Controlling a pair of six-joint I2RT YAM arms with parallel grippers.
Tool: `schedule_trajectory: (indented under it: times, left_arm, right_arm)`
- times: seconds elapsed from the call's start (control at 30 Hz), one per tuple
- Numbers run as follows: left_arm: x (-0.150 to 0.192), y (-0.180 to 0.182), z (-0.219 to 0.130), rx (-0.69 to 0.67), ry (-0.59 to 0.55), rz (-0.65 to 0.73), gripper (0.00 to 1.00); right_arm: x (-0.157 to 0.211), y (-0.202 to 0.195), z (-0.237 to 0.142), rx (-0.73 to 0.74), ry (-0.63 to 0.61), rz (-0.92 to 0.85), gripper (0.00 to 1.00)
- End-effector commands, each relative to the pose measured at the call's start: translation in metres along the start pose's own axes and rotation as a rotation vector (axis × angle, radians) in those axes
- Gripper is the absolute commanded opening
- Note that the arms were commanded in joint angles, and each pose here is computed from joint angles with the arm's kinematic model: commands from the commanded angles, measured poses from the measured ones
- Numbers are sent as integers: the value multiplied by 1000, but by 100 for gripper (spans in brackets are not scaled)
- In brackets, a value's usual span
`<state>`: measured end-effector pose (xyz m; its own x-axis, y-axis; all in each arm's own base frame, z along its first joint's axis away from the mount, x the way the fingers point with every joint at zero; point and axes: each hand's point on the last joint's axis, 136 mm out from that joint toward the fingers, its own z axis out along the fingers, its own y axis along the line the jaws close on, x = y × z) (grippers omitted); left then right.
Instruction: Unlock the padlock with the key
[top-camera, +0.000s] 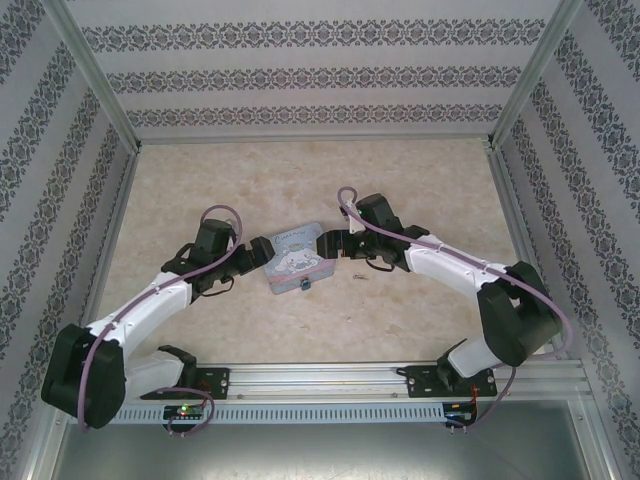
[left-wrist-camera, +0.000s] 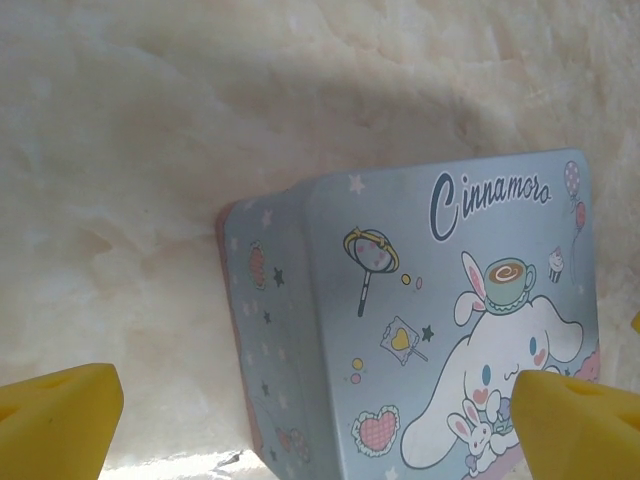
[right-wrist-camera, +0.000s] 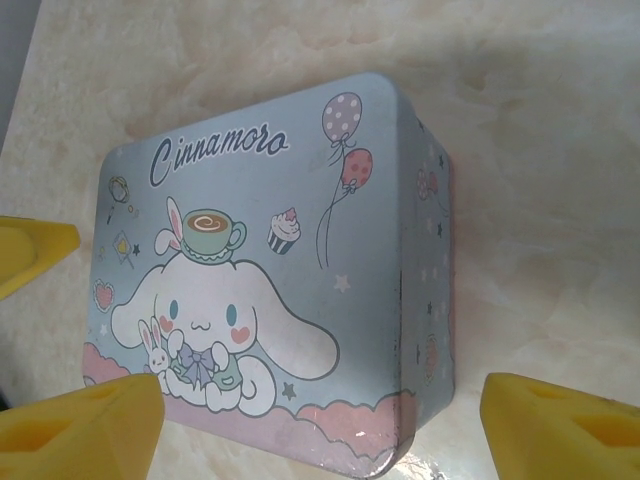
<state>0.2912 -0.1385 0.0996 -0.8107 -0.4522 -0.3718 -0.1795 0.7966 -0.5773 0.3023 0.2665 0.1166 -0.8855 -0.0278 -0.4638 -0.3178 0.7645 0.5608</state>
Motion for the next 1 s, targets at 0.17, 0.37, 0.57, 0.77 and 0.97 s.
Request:
schedule_trajectory:
  times: [0.17, 0.37, 0.57, 0.77, 0.97]
  left_arm:
    - [-6, -34, 19, 83, 7, 2, 100]
    - [-9, -45, 38, 104, 21, -12, 100]
    - [-26, -64, 52, 129, 7, -1, 100]
    - [-48, -85, 70, 140, -7, 41, 100]
    - [-70, -101, 93, 140, -15, 74, 100]
  right_arm:
    - [-4, 11, 16, -22, 4, 15, 79]
    - [-4, 9, 26, -19, 19, 26, 73]
    - [-15, 6, 34, -13, 12, 35, 62]
    - [-31, 0, 43, -19, -9, 77, 58]
    - [-54, -4, 54, -20, -32, 112, 58]
